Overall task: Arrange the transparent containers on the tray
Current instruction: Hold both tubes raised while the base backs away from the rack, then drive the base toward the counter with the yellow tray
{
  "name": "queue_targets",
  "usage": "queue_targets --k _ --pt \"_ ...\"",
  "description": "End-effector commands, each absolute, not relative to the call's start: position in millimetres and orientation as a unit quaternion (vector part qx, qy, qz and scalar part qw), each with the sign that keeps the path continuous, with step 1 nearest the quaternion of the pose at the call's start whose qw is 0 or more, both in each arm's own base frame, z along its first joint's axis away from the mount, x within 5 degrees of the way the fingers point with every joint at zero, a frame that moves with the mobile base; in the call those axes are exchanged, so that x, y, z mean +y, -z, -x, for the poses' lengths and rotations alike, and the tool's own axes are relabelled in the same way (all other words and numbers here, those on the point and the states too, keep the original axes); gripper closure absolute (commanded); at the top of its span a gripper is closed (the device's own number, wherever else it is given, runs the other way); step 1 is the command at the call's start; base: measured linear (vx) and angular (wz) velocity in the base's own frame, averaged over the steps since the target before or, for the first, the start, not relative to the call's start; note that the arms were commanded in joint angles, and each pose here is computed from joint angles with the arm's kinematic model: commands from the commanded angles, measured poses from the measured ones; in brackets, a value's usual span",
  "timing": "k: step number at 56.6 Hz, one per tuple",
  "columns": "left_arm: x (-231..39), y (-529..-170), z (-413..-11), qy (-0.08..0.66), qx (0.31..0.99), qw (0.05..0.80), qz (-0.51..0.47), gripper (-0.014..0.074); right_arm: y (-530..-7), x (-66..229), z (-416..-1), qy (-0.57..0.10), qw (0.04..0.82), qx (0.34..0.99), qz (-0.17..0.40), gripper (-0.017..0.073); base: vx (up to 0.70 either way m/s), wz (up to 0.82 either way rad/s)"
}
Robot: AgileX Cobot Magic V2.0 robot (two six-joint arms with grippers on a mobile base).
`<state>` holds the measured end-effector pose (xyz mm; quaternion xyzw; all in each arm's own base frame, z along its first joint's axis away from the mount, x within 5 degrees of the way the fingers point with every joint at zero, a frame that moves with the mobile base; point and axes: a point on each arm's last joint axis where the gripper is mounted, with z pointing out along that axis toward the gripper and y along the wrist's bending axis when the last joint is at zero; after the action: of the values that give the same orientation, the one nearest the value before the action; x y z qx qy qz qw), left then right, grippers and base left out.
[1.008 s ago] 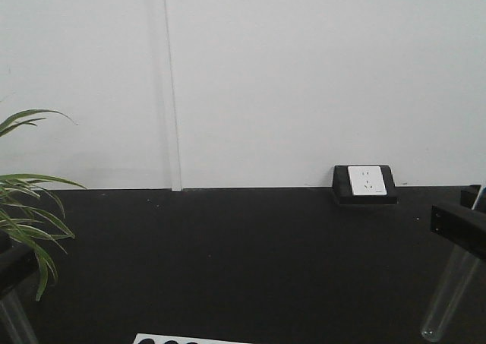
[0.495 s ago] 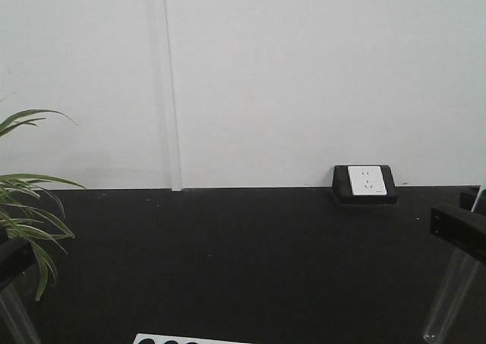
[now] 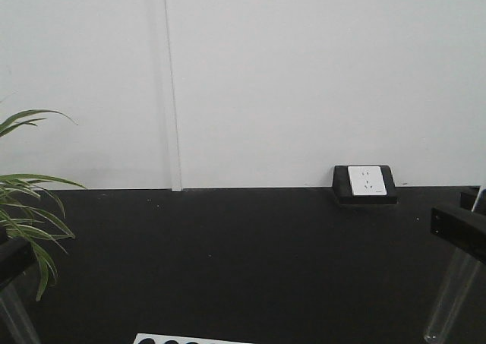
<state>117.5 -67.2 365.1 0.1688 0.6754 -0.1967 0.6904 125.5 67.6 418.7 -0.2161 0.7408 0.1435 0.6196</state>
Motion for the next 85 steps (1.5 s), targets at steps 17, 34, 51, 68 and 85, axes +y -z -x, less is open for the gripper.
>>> queue_targets --k 17,34,51,68,85 --pt "-64.4 -382.9 -115.1 0.209 0.635 0.730 -0.146 0.0490 -436.8 65.4 -124.6 -0.143 0.664 0.704 0.206 0.0477 0.00 0.01" --pt "-64.4 -382.9 -115.1 0.209 0.635 0.730 -0.146 0.0490 -436.8 65.4 -124.6 -0.143 0.664 0.704 0.206 0.0477 -0.05 0.00" --pt "-64.4 -382.9 -115.1 0.209 0.635 0.729 -0.146 0.0490 -436.5 65.4 -124.6 -0.143 0.663 0.705 0.206 0.0477 -0.14 -0.01" --pt "-64.4 -382.9 -115.1 0.209 0.635 0.729 -0.146 0.0490 -436.4 65.4 -124.6 -0.143 0.663 0.705 0.207 0.0477 -0.22 0.00" --pt "-64.4 -382.9 -115.1 0.209 0.635 0.729 -0.146 0.0490 -435.9 65.7 -125.0 -0.143 0.661 0.707 0.207 0.0477 -0.27 0.13"
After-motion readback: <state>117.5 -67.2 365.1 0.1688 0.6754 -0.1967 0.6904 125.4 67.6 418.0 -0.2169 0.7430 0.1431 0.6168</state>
